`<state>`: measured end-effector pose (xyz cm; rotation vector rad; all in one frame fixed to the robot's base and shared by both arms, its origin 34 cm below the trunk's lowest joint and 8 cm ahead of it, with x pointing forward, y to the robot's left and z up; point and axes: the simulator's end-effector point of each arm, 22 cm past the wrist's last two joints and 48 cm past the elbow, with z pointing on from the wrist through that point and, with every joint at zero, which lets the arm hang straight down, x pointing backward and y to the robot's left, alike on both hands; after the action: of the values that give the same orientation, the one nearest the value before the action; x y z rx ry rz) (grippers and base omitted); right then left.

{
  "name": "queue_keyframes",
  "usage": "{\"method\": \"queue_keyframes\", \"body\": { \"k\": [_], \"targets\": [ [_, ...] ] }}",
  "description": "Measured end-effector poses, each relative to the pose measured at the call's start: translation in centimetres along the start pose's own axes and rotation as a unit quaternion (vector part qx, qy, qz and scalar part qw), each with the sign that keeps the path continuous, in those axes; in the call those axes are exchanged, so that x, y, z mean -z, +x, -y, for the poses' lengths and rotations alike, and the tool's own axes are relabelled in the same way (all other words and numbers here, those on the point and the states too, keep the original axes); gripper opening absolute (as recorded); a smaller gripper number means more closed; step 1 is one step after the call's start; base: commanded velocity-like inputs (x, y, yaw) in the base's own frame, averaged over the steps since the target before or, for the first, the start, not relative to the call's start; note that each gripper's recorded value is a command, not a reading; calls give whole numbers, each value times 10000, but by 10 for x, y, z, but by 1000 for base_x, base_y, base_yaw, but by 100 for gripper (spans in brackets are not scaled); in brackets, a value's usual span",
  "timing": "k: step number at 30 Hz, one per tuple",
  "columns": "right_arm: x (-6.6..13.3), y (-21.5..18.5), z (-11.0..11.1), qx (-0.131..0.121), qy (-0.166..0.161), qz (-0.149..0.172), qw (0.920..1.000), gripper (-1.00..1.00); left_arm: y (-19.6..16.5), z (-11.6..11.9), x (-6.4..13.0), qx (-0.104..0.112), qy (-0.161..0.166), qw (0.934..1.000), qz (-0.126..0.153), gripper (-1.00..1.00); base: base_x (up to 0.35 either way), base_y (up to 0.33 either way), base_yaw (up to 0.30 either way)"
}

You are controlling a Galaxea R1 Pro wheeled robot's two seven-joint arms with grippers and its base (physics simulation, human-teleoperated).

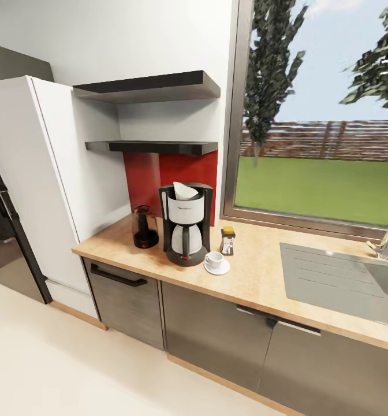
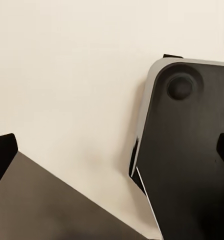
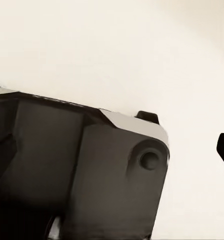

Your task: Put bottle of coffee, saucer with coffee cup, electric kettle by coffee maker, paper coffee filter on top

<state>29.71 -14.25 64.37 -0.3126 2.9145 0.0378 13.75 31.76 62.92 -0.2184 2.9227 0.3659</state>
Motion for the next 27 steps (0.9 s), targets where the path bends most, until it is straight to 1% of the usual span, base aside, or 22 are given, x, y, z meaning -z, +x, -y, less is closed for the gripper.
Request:
{"method": "queue_keyframes", "body": {
  "k": [1,2,3,4,5,7,9,12,16,19,23,27],
  "targets": [
    [0,6,-1,-210,-15,-60,9998,100,-3,0,0,19,0,10000,64,100,0,0,0],
    [-1,14,4,-409,20,-130,9991,100,-5,0,0,33,0,9999,110,100,0,0,0],
    [-2,35,17,-841,100,-288,9960,100,-7,1,0,49,4,9999,160,100,0,0,0],
    [-2,44,22,-1066,131,-363,9936,100,-7,1,0,53,3,9998,175,100,0,0,0],
    [-2,55,25,-1400,155,-448,9890,100,-8,1,0,61,0,9998,187,100,0,0,0],
    [-1,63,28,-1806,181,-523,9820,100,-8,0,0,85,-7,9998,190,100,0,0,0],
    [-2,66,33,-1911,208,-539,9799,100,-7,0,0,100,-11,9998,189,100,0,0,0],
    [-2,68,38,-1973,225,-540,9786,100,-6,-1,0,122,-21,9998,176,100,0,0,0],
    [-2,67,40,-1990,247,-529,9783,100,-4,-2,0,107,-29,9998,151,100,0,0,0],
    [-2,68,48,-1998,300,-519,9780,100,-2,-7,0,85,-61,9999,125,100,0,0,0],
    [-2,69,54,-2005,336,-514,9778,100,-1,-11,-1,31,-74,9999,117,100,0,0,0],
    [-2,69,56,-2007,352,-509,9777,100,0,-12,-1,41,-80,9999,113,100,0,0,0]
  ]
}}
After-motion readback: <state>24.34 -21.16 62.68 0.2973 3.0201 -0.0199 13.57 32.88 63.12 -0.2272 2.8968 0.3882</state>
